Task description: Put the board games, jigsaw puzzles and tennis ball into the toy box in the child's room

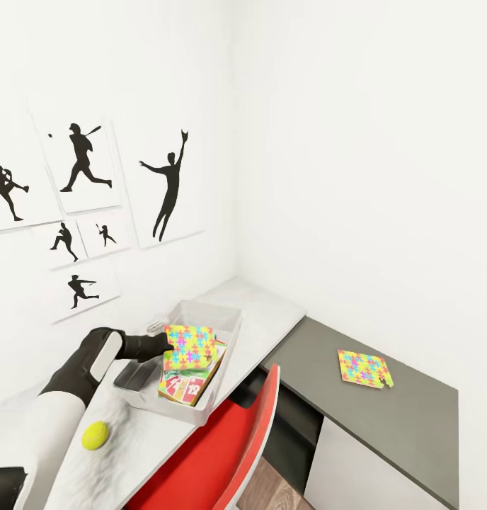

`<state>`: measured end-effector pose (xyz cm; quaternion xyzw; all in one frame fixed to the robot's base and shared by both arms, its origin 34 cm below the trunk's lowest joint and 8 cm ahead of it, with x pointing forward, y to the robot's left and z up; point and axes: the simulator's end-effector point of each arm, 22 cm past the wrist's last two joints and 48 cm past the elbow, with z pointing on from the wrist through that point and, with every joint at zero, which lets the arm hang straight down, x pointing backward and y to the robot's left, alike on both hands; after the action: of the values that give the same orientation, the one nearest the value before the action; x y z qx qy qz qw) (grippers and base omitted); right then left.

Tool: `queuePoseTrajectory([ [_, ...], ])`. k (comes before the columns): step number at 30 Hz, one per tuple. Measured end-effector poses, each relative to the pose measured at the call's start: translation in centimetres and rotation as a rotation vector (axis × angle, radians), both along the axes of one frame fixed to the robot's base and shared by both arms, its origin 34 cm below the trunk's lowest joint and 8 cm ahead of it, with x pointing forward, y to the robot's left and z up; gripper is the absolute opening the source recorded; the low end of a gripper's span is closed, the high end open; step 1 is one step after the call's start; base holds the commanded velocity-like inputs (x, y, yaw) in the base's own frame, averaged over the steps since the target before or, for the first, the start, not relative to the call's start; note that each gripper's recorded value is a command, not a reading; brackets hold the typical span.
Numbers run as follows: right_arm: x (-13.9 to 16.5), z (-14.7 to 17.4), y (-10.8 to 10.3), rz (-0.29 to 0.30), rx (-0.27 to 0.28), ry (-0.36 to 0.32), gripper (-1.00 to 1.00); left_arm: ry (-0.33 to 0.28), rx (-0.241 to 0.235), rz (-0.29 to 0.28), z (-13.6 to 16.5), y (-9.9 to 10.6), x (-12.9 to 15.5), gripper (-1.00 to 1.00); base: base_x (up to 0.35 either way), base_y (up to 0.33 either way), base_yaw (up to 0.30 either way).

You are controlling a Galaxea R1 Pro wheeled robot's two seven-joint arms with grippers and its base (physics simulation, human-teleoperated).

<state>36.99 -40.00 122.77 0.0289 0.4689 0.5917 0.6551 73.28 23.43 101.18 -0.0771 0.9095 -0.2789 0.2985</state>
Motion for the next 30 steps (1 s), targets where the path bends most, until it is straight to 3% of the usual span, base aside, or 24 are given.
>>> queuePoseTrajectory([
  [3, 0.0, 0.0, 0.0, 0.0, 0.0, 0.0, 1.0, 0.003, 0.008, 0.003, -0.1, 0.1, 0.0, -1.0, 0.0, 0.0, 0.0],
  [4, 0.0, 0.0, 0.0, 0.0, 0.0, 0.0, 1.0, 0.004, 0.009, 0.003, -0.2, 0.2, 0.0, 1.0, 0.0, 0.0, 0.0],
  [14, 0.0, 0.0, 0.0, 0.0, 0.0, -0.001, 1.0, -0.027, 0.013, 0.017, 0.2, 0.5, 0.5, 1.0, 0.0, 0.0, 0.0],
  [20, 0.0, 0.0, 0.0, 0.0, 0.0, -0.002, 1.0, -0.054, -0.023, 0.011, 1.6, 1.0, 0.8, 1.0, 0.0, 0.0, 0.0],
  [23, 0.0, 0.0, 0.0, 0.0, 0.0, -0.002, 1.0, -0.074, -0.102, -0.033, 3.6, 0.9, 0.3, 1.0, 0.0, 0.0, 0.0],
  [27, 0.0, 0.0, 0.0, -0.001, -0.001, -0.002, 1.0, -0.16, -0.327, -0.162, 9.1, 1.5, -1.9, 1.0, 0.0, 0.0, 0.0],
  [28, 0.0, 0.0, 0.0, -0.001, -0.001, -0.002, 1.0, -0.172, -0.357, -0.179, 9.7, 1.8, -2.4, 1.0, 0.0, 0.0, 0.0],
  [30, 0.0, 0.0, 0.0, -0.001, -0.001, -0.002, 1.0, -0.208, -0.476, -0.246, 11.4, 3.2, -5.0, 1.0, 0.0, 0.0, 0.0],
])
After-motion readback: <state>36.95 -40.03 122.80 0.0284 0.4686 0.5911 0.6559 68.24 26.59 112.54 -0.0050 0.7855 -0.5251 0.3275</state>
